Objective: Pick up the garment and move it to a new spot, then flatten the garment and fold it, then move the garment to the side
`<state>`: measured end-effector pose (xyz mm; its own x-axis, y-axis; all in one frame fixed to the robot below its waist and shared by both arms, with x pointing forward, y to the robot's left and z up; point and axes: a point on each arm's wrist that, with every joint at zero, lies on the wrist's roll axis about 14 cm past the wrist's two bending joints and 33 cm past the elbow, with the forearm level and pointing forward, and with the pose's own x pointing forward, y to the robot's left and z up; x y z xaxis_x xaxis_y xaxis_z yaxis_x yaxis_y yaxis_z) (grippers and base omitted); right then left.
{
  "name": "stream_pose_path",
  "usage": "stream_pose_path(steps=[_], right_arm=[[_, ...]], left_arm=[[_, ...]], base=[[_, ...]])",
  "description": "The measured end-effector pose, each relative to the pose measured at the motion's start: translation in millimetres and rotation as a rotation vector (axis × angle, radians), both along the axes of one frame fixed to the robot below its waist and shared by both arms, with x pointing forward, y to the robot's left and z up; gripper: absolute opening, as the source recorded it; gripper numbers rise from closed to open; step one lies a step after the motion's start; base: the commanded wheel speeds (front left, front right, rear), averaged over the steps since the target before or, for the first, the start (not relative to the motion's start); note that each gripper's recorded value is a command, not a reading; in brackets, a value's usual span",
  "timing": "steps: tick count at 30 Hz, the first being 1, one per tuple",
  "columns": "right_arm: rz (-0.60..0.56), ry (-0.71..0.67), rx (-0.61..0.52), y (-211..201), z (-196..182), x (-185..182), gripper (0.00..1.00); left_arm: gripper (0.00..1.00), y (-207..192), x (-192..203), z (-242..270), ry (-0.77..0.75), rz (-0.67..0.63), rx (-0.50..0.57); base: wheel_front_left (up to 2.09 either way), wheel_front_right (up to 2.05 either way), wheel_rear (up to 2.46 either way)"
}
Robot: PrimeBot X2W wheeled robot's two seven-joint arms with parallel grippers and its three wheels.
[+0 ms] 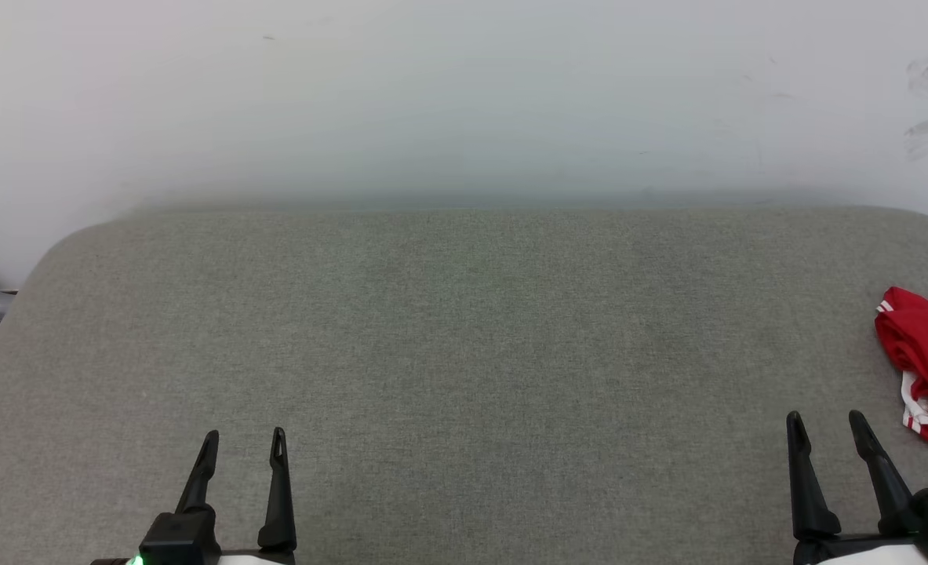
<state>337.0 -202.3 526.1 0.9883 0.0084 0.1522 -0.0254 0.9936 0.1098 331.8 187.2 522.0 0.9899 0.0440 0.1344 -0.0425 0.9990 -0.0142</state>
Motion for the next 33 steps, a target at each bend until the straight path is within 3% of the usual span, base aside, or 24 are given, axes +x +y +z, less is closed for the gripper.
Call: stream_pose_path(steps=[10, 11, 16, 33], right_arm=[[0.004, 0.010, 0.008, 3, -3, -3, 1.00], [0.004, 0.020, 0.007, 4, -6, -3, 0.00], [0.004, 0.069, 0.016, 4, -21, -6, 0.00], [-0.026, 0.128, 0.312, -3, -33, 1, 0.00]], left_arm=[[1.00, 0, -1, -3, 0.009, -0.006, -0.001], [0.00, 0, -1, -5, 0.016, -0.005, -0.002], [0.00, -1, -5, -21, 0.069, -0.005, -0.009], [0.00, 11, 2, -37, 0.146, 0.030, -0.331]], base=[[0.00, 0.00, 0.00], [0.00, 0.00, 0.00], [0.00, 0.00, 0.00], [0.00, 0.00, 0.00]])
